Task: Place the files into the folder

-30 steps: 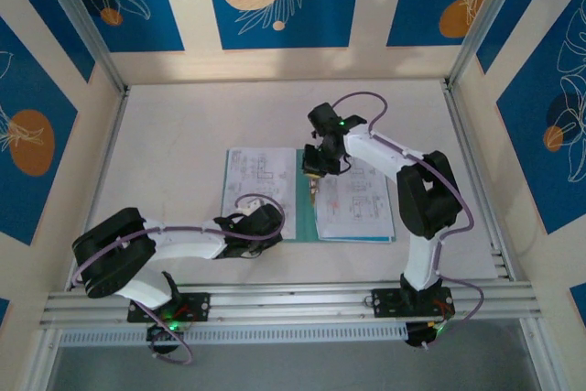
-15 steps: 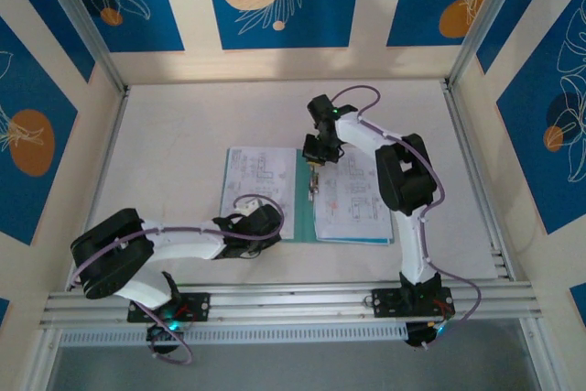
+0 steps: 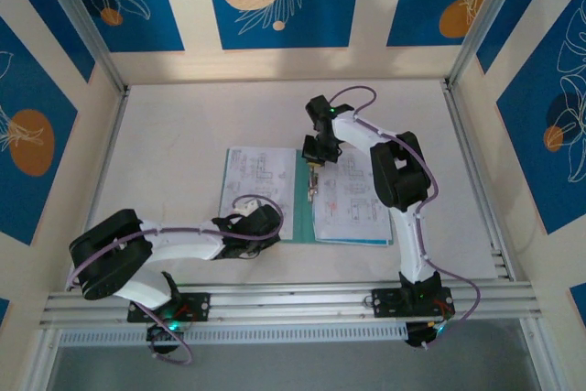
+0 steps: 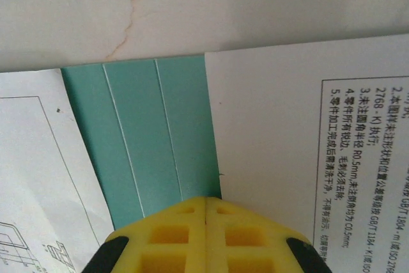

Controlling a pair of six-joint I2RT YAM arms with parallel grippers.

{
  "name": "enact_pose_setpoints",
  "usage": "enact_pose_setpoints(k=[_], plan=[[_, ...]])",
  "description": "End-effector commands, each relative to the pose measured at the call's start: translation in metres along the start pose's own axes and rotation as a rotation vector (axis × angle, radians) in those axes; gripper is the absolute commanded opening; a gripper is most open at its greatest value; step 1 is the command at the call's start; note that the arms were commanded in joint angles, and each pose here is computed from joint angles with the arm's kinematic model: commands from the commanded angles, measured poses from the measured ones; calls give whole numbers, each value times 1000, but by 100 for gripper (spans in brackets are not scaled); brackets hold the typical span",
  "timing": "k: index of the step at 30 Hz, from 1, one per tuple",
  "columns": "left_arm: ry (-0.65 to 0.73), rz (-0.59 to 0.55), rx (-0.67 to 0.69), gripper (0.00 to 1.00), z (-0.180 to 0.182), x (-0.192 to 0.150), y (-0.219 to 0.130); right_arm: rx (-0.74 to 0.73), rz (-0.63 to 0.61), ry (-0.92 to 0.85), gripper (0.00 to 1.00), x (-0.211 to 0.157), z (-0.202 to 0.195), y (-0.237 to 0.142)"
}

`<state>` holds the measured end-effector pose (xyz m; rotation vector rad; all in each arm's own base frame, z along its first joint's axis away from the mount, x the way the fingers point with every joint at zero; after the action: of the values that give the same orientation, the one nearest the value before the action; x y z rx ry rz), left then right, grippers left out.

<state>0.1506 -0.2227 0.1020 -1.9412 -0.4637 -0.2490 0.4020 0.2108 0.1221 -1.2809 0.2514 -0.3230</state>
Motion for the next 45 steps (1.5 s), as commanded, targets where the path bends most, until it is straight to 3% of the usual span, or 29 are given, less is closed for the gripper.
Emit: enact_pose_setpoints(k=[1, 20, 36, 41, 45], plan=[[2, 28, 98, 0, 18, -9, 4, 16, 23, -40, 5, -8, 7, -6], [-13, 14, 114, 0, 19, -12, 5, 75, 12, -63, 5, -41, 5, -37], [-25, 4, 116, 0, 20, -12, 4, 111, 4, -86, 5, -101, -6, -60], [-58, 3, 107, 0, 23, -16, 7, 121, -56, 8, 7, -110, -29, -84], [-97, -18, 92, 0, 20, -19, 8, 236, -61, 177, 18, -115, -61, -101]])
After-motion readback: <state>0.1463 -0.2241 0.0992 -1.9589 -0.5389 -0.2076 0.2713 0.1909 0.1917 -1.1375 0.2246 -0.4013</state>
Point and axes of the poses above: each hand's point on the last joint's axis, 136 mm out from that joint toward the fingers, its own y axis out along the fingers, its own z axis along the line the jaws close on, x = y × z, the point moved 10 cm from there along -y, back along the fingers, and after that the axes turned 13 degrees about y, right-handed, at the moved point
